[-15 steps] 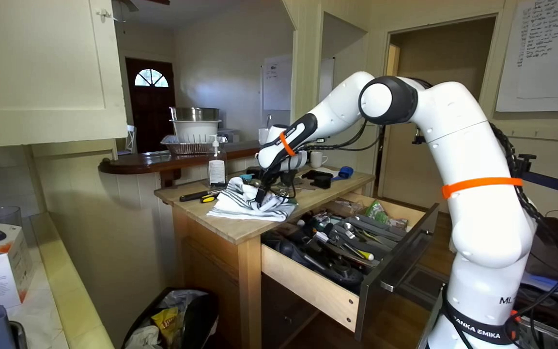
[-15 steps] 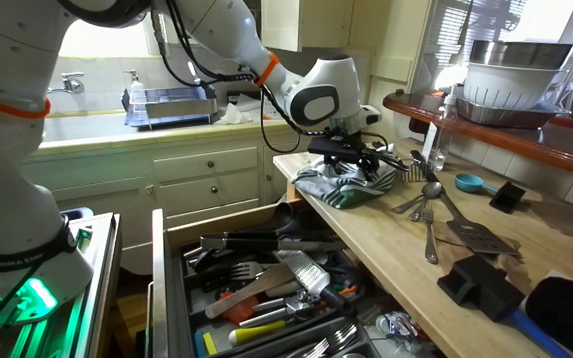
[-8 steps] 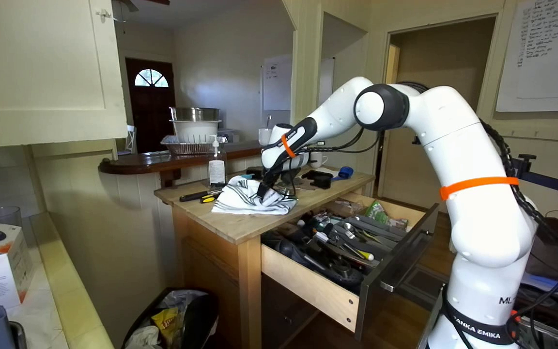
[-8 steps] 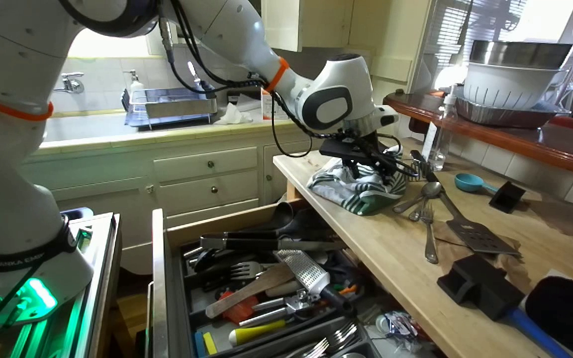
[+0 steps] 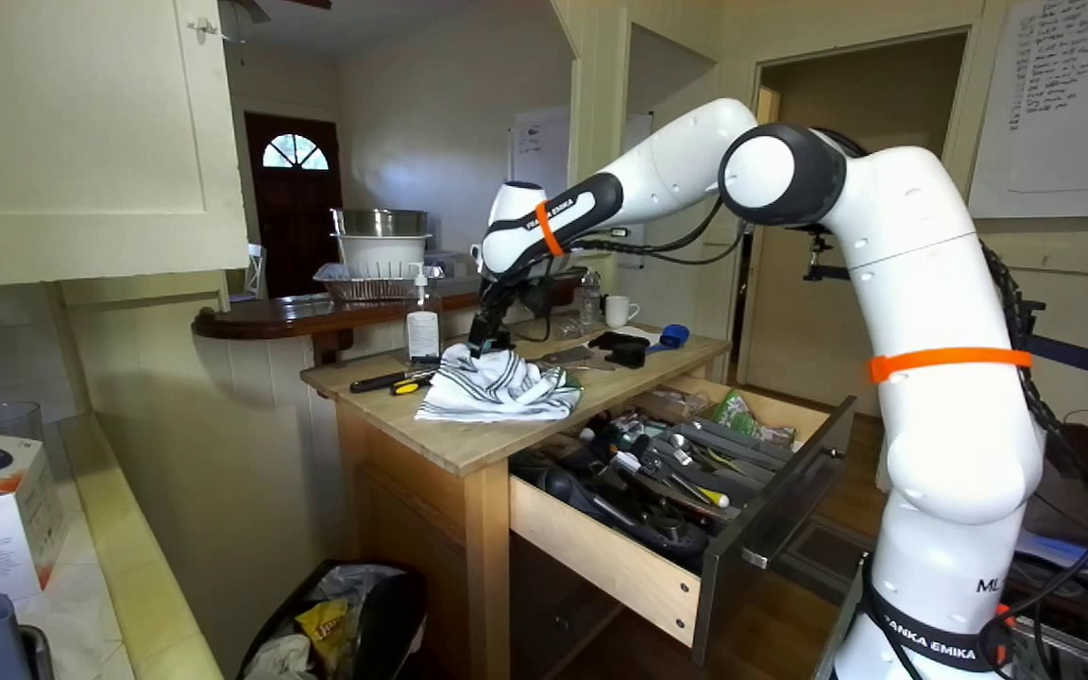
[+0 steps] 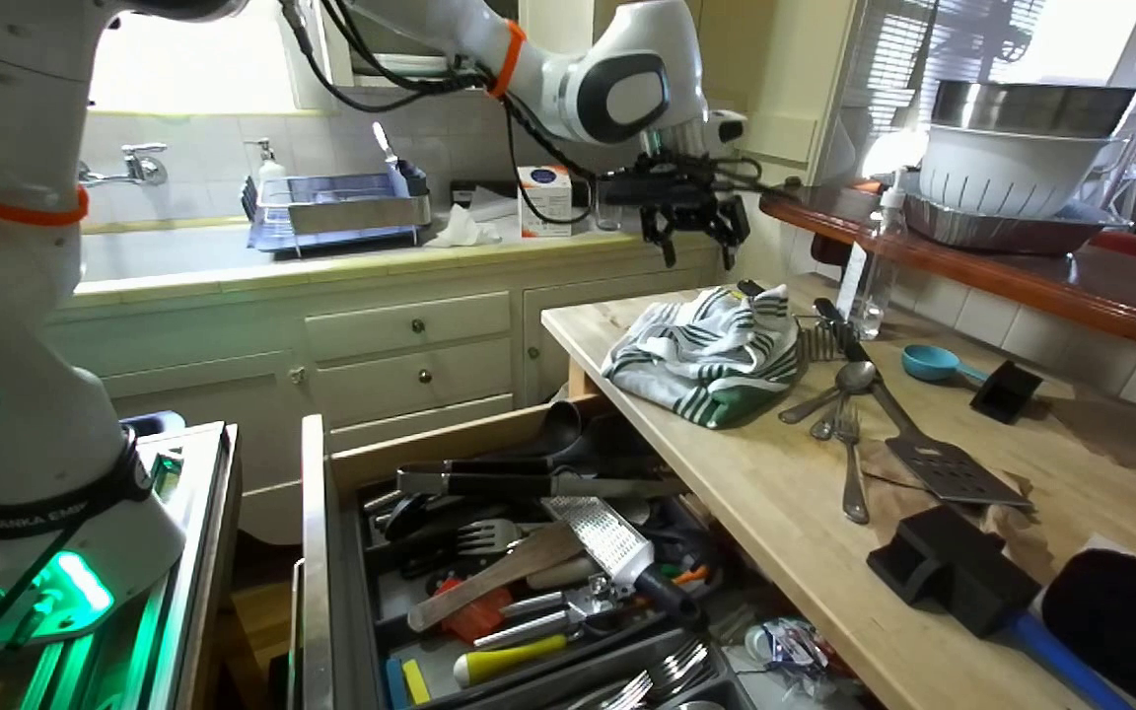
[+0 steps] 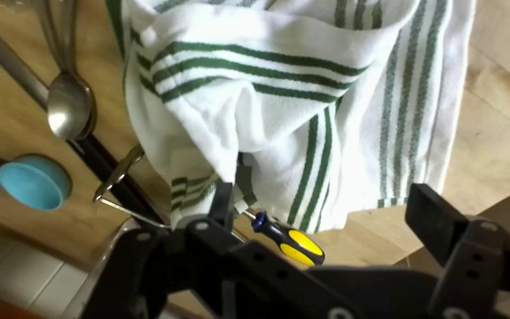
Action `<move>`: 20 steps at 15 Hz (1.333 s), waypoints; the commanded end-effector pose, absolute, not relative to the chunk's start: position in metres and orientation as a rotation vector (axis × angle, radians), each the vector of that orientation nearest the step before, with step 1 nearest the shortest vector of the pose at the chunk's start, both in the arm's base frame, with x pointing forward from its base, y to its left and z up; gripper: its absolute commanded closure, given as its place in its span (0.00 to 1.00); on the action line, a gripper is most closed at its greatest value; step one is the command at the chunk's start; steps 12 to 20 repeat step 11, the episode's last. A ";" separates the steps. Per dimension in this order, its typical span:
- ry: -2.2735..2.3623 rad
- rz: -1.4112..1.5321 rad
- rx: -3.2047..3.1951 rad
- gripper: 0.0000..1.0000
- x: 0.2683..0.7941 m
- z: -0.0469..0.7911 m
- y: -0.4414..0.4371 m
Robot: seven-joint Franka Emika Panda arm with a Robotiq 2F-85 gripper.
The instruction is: Fold the tea towel and move it to the right
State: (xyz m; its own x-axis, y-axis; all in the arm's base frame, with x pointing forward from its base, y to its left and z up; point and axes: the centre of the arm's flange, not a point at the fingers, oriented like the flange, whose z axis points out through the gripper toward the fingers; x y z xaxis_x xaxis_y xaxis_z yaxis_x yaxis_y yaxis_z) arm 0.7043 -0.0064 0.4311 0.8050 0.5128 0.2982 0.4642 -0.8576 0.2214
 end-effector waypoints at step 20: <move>0.795 0.126 3.031 0.00 0.596 0.638 -0.041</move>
